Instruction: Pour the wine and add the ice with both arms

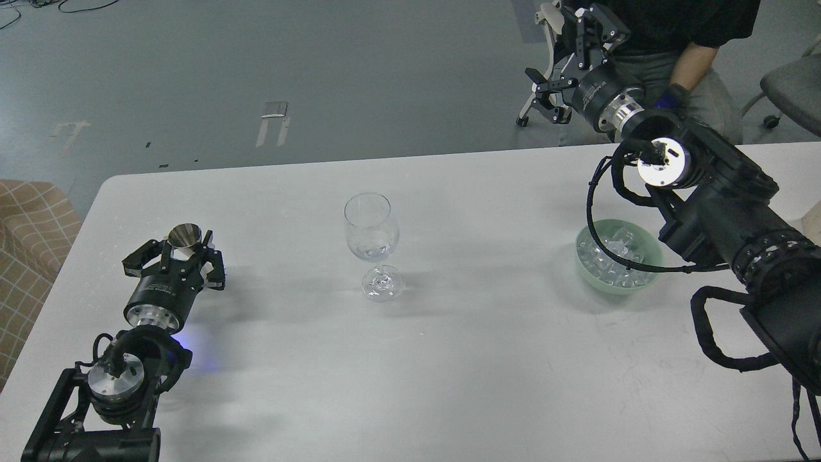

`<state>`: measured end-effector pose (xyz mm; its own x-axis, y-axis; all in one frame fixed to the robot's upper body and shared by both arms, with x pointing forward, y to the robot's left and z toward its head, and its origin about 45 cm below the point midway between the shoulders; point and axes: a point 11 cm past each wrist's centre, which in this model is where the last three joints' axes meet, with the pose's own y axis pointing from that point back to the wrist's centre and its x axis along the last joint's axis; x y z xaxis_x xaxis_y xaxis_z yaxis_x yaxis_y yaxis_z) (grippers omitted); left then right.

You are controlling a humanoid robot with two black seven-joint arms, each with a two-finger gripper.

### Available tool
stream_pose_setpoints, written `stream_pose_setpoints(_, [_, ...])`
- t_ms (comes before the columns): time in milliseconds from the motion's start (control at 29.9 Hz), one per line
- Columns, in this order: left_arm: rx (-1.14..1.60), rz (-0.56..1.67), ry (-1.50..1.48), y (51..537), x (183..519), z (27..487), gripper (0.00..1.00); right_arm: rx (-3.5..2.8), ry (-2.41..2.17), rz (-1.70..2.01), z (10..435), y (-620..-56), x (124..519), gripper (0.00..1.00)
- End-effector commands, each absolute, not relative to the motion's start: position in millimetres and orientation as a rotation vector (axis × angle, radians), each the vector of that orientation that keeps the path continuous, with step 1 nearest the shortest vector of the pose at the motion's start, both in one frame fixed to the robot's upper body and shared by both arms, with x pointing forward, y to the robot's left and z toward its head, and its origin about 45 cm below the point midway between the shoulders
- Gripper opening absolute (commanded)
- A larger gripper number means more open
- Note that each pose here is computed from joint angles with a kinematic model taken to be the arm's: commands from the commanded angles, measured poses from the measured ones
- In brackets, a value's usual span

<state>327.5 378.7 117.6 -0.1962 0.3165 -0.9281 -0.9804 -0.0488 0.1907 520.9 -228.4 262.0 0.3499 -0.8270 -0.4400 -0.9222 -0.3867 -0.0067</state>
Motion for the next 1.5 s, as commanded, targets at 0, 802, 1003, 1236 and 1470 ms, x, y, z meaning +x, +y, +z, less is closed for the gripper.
stream_pose_setpoints(0, [-0.870,1.504,1.092,378.7,327.2,117.0,0.50,-2.361,1.567,0.541,261.9,-228.4,520.8,1.00])
stream_pose_setpoints(802, [-0.788,1.481,1.071,386.3,321.5,122.9,0.98,-2.360,1.568,0.541,262.8,-229.0,521.1,1.00])
stream_pose_setpoints(1003, [-0.762,1.466,1.074,384.0,305.0,123.0,0.98,-2.360,1.568,0.541,262.8,-229.0,521.1,1.00])
stream_pose_setpoints(1236, [-0.752,1.482,1.068,390.5,290.2,122.3,0.98,-2.362,1.569,0.532,264.3,-232.0,521.0,1.00])
stream_pose_setpoints(1470, [-0.719,1.479,1.053,401.9,272.8,118.8,0.98,-2.358,1.581,0.492,272.9,-246.9,521.5,1.00])
